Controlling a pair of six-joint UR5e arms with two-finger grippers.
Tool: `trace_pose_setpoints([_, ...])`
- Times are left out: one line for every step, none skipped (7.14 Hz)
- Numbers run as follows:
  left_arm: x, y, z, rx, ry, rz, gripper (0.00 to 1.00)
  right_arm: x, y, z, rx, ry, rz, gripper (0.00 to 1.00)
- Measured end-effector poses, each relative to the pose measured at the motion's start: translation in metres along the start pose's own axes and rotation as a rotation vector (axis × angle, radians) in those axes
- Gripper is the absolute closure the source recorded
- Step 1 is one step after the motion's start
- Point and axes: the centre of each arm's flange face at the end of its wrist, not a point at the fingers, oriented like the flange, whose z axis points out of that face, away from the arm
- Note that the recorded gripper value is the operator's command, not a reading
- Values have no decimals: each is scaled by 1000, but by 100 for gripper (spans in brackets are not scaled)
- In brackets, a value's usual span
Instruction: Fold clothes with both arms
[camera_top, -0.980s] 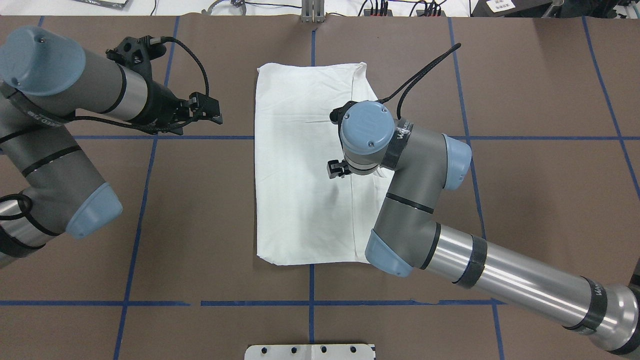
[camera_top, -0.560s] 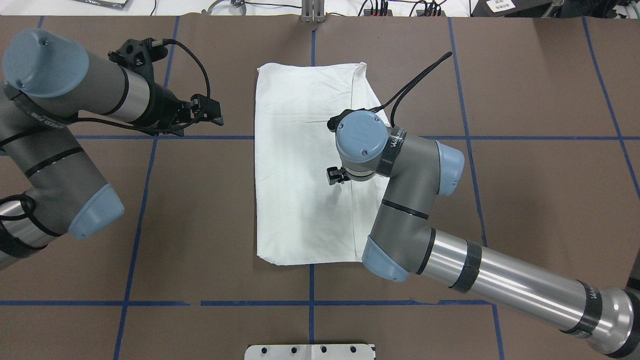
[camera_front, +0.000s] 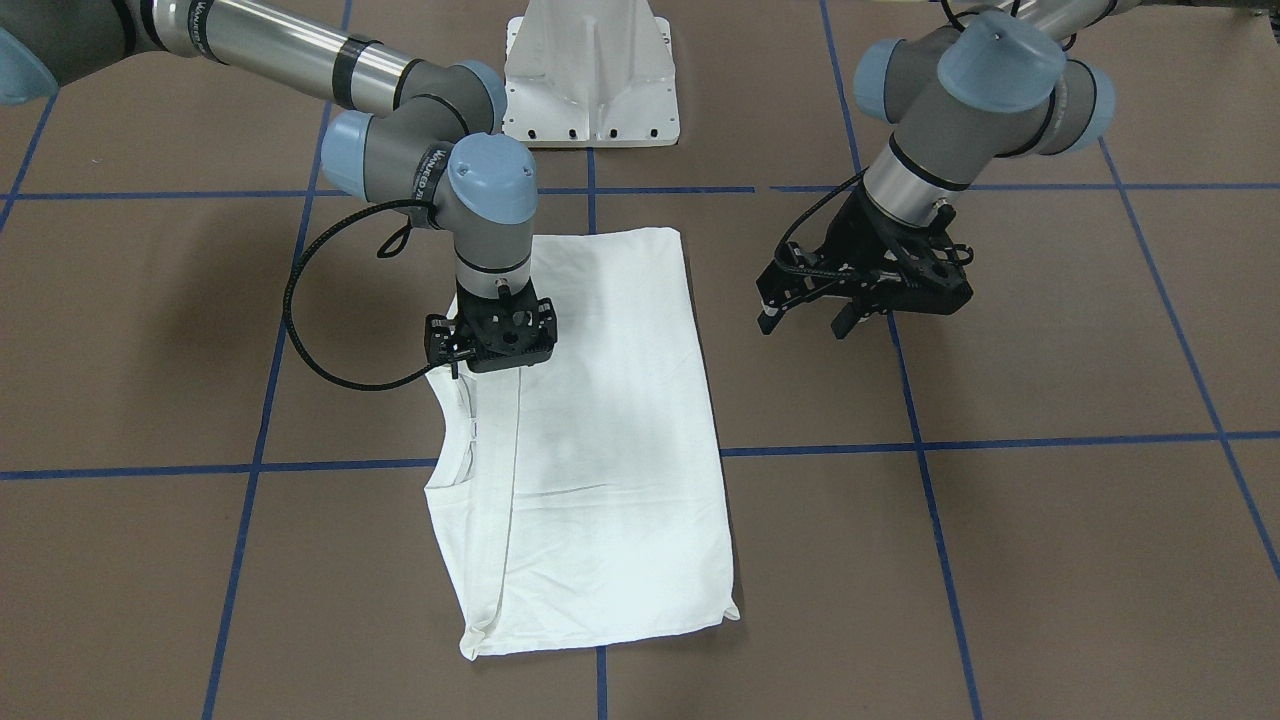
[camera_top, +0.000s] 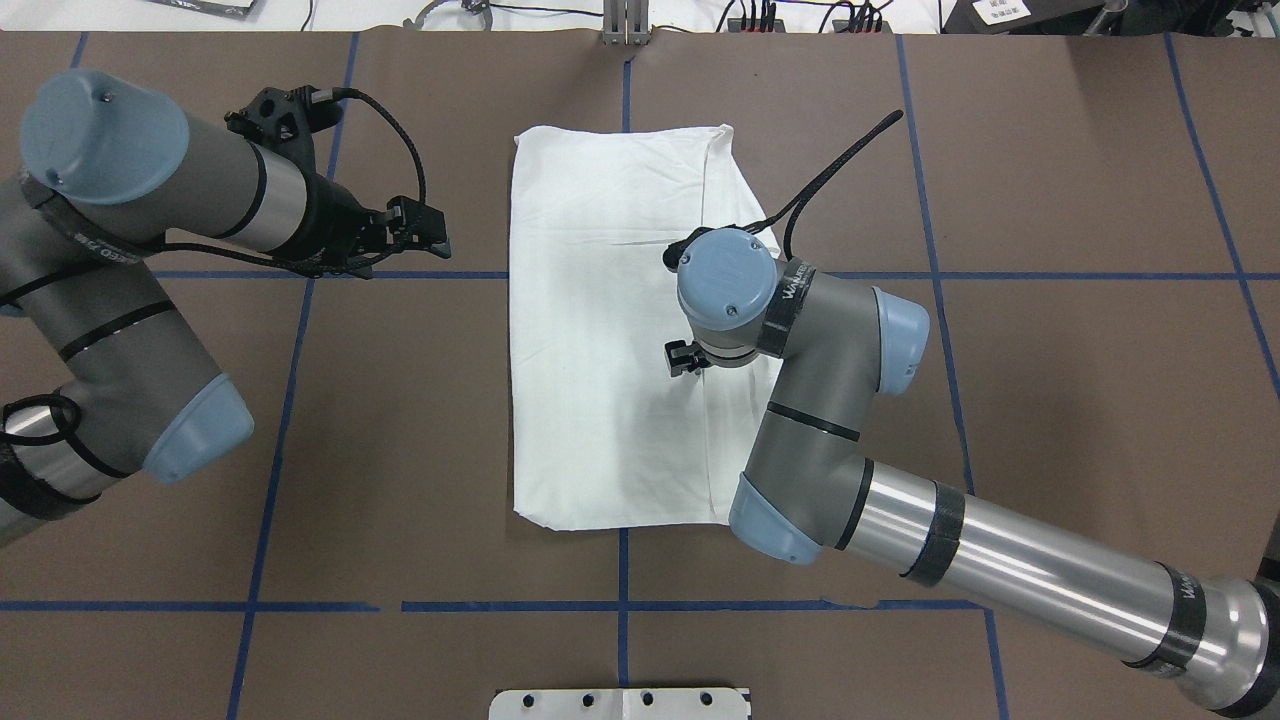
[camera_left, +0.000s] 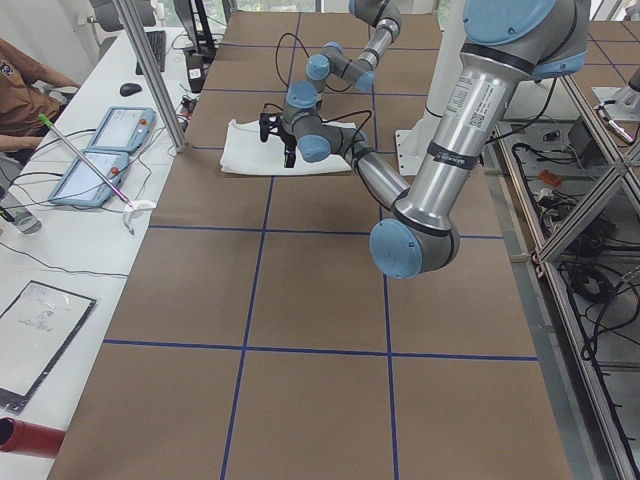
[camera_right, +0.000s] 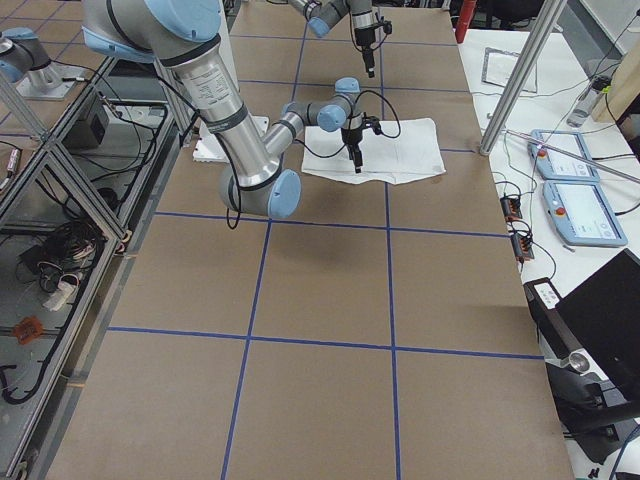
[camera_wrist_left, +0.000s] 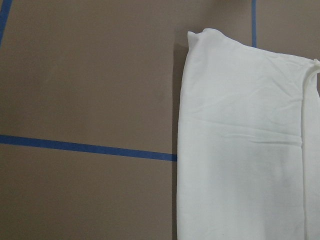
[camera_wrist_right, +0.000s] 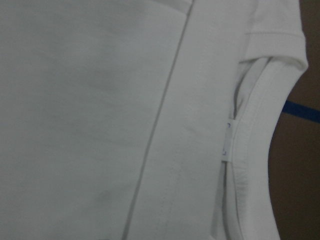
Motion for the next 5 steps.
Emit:
trace_pose_setpoints([0,1,2,-4,-1,0,0,1,1,1,-4,7,0,16])
trace_pose_setpoints([0,3,4,-6,-2,1,0,2,1,2,-5,12,0,23])
trace_pose_setpoints([1,3,5,-8,-3,1,0,3,0,2,-6,17,1,24])
trace_pose_setpoints([1,2,7,-8,-5,1,0,4,0,2,-9,23,-2,24])
trace_pose_setpoints([1,2,8,-9,-6,1,0,6,0,2,-11,27,-10,23])
